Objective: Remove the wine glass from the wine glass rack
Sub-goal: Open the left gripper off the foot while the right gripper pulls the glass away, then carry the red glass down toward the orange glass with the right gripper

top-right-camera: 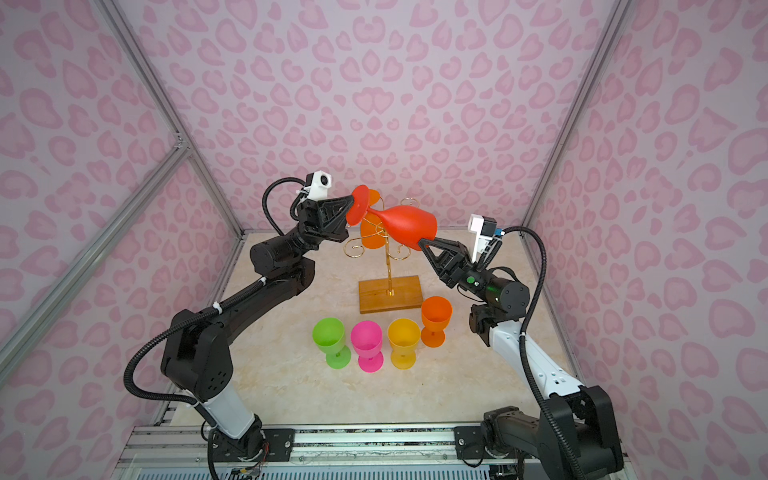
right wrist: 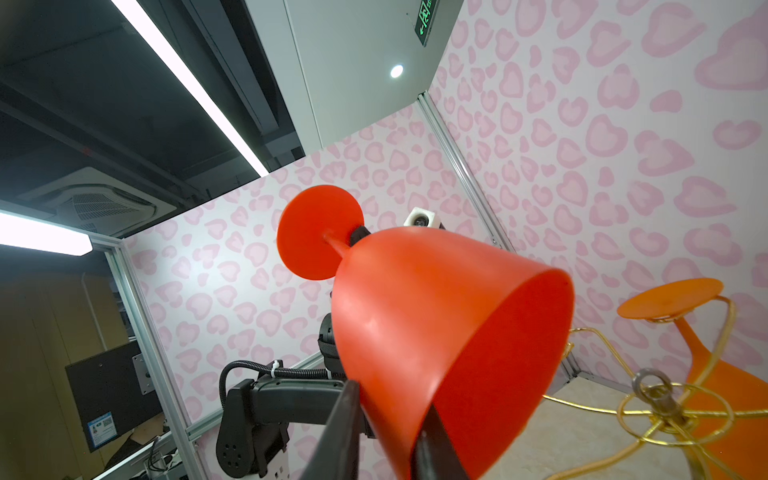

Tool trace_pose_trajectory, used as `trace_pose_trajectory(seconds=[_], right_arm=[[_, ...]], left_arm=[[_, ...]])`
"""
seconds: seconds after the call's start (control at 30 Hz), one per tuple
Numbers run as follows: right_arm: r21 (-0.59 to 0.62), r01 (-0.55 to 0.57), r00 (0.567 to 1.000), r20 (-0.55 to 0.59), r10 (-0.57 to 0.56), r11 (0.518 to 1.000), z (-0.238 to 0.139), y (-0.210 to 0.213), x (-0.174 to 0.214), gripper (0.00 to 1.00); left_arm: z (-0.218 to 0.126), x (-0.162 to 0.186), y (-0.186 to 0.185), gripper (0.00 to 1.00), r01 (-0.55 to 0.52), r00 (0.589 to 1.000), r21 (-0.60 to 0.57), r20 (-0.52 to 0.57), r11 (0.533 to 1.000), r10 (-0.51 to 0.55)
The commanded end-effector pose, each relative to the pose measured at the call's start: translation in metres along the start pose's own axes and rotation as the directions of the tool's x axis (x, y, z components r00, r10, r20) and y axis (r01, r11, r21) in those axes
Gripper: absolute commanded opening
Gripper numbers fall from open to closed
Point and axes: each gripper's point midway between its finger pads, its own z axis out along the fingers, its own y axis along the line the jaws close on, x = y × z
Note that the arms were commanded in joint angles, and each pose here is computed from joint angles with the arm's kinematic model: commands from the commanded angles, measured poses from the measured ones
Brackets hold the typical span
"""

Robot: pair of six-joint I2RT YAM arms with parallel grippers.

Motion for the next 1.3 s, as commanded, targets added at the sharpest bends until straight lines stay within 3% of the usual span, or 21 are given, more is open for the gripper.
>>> trace_pose_trajectory(seconds=[0.0, 0.27, 0.6, 0.77, 0.9, 1.0, 1.17, 1.27], right_arm=[[-0.058, 0.025, 1.000, 0.009, -0.024, 0.998, 0.000, 0.015, -0.003, 0.16], [-0.065, 0.034, 0.999, 0.025, -0.032, 0.997, 0.000, 0.020, -0.007, 0.08], [-0.050, 0.052, 0.998, 0.047, -0.050, 0.997, 0.001, 0.026, -0.017, 0.02], [0.007, 0.091, 0.994, 0.055, -0.091, 0.996, -0.002, 0.026, -0.025, 0.00], [0.126, 0.141, 0.989, 0.024, -0.145, 0.982, -0.007, 0.019, -0.030, 0.00], [0.304, 0.202, 0.979, -0.046, -0.197, 0.931, -0.016, 0.001, -0.031, 0.00], [0.544, 0.324, 0.945, -0.149, -0.290, 0.774, -0.044, -0.016, -0.039, 0.00], [0.666, 0.322, 0.943, -0.167, -0.287, 0.673, -0.067, -0.029, -0.048, 0.00]], left_arm=[[0.001, 0.000, -0.005, 0.09, 0.007, 1.000, 0.025, -0.004, 1.000, -0.007], [0.002, -0.002, -0.005, 0.16, 0.018, 1.000, 0.030, 0.001, 0.999, -0.018], [0.001, 0.001, -0.004, 0.32, 0.009, 1.000, 0.021, -0.009, 1.000, -0.009], [0.000, 0.004, -0.003, 0.35, -0.002, 1.000, 0.013, -0.018, 1.000, 0.002], [0.001, 0.010, -0.004, 0.45, -0.032, 0.999, 0.004, -0.045, 0.999, 0.032], [0.001, 0.014, -0.005, 0.50, -0.054, 0.997, -0.001, -0.062, 0.999, 0.054], [0.001, 0.018, -0.003, 0.55, -0.097, 0.992, -0.018, -0.079, 0.995, 0.096], [0.000, 0.018, 0.001, 0.56, -0.132, 0.989, -0.049, -0.080, 0.990, 0.127]])
